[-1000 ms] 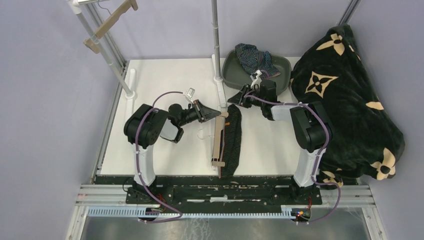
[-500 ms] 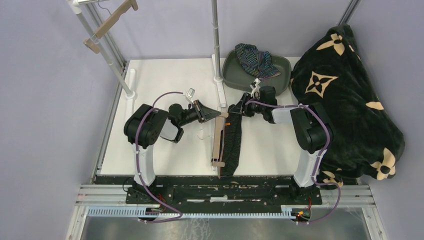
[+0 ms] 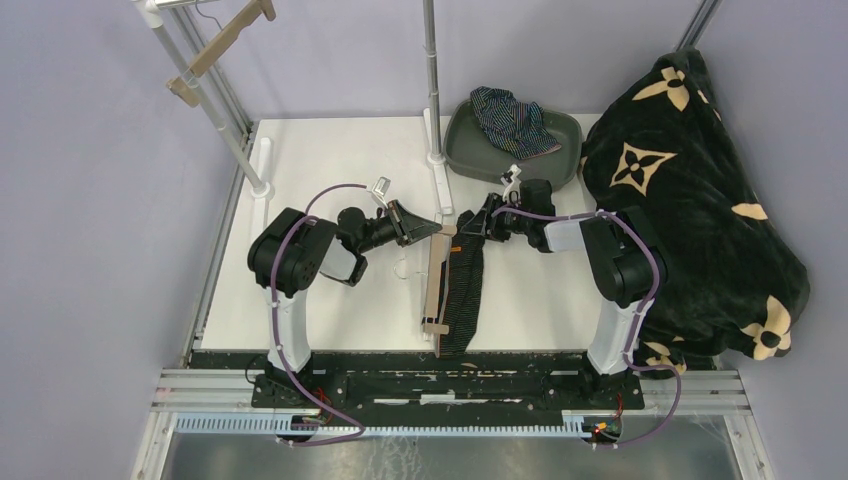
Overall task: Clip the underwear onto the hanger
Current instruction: Clamp the underwear onto the hanger.
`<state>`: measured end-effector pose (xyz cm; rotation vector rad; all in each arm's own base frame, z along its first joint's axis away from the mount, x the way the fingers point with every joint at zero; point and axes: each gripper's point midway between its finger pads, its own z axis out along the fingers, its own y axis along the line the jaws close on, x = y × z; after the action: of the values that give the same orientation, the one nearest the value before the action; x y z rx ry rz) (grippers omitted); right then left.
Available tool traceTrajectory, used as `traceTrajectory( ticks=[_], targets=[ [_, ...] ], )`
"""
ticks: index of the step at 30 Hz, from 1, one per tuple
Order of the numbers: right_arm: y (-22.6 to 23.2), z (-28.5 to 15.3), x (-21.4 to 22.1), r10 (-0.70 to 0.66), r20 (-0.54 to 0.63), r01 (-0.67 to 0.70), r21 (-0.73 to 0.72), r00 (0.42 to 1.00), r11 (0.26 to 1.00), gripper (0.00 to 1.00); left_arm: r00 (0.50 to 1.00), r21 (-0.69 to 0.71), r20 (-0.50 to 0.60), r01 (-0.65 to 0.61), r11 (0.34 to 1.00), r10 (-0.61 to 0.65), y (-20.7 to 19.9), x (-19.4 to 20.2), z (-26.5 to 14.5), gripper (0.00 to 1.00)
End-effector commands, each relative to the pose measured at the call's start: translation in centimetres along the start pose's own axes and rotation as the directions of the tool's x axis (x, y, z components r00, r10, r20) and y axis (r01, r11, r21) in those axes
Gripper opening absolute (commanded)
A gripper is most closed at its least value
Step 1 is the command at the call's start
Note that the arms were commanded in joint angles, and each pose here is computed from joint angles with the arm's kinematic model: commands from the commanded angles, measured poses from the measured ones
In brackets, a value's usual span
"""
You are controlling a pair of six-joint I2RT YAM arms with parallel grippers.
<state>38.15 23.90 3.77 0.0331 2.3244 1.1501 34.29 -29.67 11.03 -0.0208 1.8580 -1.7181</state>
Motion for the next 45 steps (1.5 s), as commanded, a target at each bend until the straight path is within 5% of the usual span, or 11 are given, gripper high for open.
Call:
traceTrajectory(
  ticks=[1,25,33,45],
  targets=[
    [2.7,-1.0,-1.7,-0.054,0.055,0.058,-0.08,0.997,0.995,0.5,0.995,0.044,0.006,-0.101,0.994,0.101,-1.0,-0.6,0.4,0.03],
    [2.9,-0.9,-0.4,-0.059,0.0,0.059,-0.079,0.998,0.995,0.42,0.994,0.037,0.004,-0.105,0.994,0.105,-1.0,-0.6,0.3,0.03],
    [4.6,-1.3,-2.1,-0.099,0.064,0.107,-0.123,0.993,0.987,0.09,0.995,0.034,0.0,-0.104,0.994,0.104,-0.8,-0.4,0.2,0.03],
    [8.2,-3.1,-5.4,-0.144,0.245,0.222,-0.332,0.959,0.917,0.01,0.993,0.035,0.035,-0.116,0.993,0.115,-1.6,-1.1,-0.4,0.03]
  ],
)
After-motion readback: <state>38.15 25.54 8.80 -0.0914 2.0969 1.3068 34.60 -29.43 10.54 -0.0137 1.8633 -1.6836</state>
